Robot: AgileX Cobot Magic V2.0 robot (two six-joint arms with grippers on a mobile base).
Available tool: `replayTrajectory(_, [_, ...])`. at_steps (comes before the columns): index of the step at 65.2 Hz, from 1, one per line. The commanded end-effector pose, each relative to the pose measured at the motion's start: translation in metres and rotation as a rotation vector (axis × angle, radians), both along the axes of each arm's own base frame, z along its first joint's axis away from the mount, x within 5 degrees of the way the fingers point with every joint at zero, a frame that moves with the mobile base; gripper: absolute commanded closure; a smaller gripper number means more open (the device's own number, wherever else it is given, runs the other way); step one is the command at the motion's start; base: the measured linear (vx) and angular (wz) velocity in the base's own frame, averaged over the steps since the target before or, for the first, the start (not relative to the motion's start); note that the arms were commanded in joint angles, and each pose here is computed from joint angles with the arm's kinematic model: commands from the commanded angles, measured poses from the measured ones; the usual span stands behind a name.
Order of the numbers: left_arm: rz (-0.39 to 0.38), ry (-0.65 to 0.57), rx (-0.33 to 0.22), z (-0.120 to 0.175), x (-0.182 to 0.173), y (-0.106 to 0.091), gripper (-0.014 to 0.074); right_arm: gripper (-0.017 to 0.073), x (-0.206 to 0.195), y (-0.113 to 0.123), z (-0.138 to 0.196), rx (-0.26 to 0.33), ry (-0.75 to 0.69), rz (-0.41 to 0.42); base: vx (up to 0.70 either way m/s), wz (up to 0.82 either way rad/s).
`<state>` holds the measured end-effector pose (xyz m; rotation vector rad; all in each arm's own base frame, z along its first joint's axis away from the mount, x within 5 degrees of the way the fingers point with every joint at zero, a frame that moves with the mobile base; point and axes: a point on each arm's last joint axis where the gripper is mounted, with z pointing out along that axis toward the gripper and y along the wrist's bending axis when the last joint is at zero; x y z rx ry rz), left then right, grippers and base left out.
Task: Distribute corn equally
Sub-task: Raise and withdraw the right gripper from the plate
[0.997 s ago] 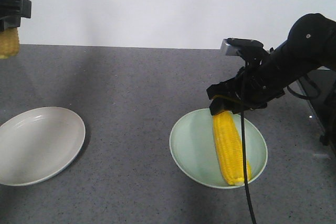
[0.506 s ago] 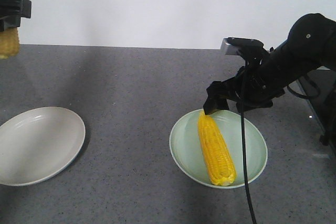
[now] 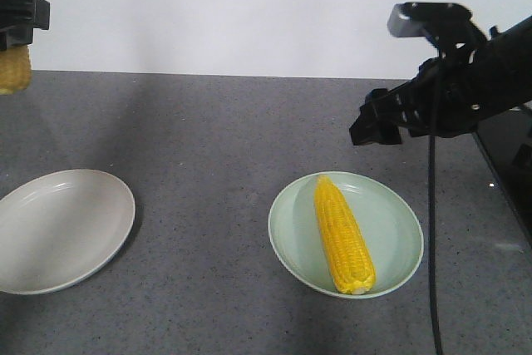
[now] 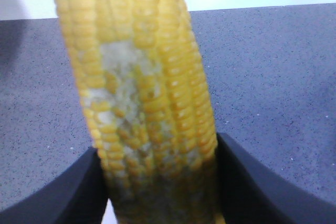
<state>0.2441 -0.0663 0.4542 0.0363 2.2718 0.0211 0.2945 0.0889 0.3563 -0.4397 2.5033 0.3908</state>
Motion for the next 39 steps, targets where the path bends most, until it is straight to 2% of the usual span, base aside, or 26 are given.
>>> replayTrajectory(1, [-0.003,-0.095,-0.022,0.016,-0.007,0.003,0.0466,-0.0019,-0.024,-0.011,0.041,-0.004,-0.152,-0.037,0.0,0.0])
replayTrajectory(13, [-0.001,-0.089,-0.021,0.016,-0.007,0.003,0.0466,-0.0019,-0.065,-0.028,0.062,-0.047,-0.248,-0.095,0.0,0.0])
replayTrajectory(28, [0.001,-0.085,-0.02,0.016,-0.007,0.004,0.0466,-0.0019,-0.111,-0.043,0.059,-0.05,-0.311,-0.16,0.0,0.0])
replayTrajectory(39, [0.012,-0.049,-0.009,0.013,-0.008,0.005,0.0466,-0.0019,-0.128,-0.048,0.055,-0.056,-0.339,-0.173,0.0,0.0])
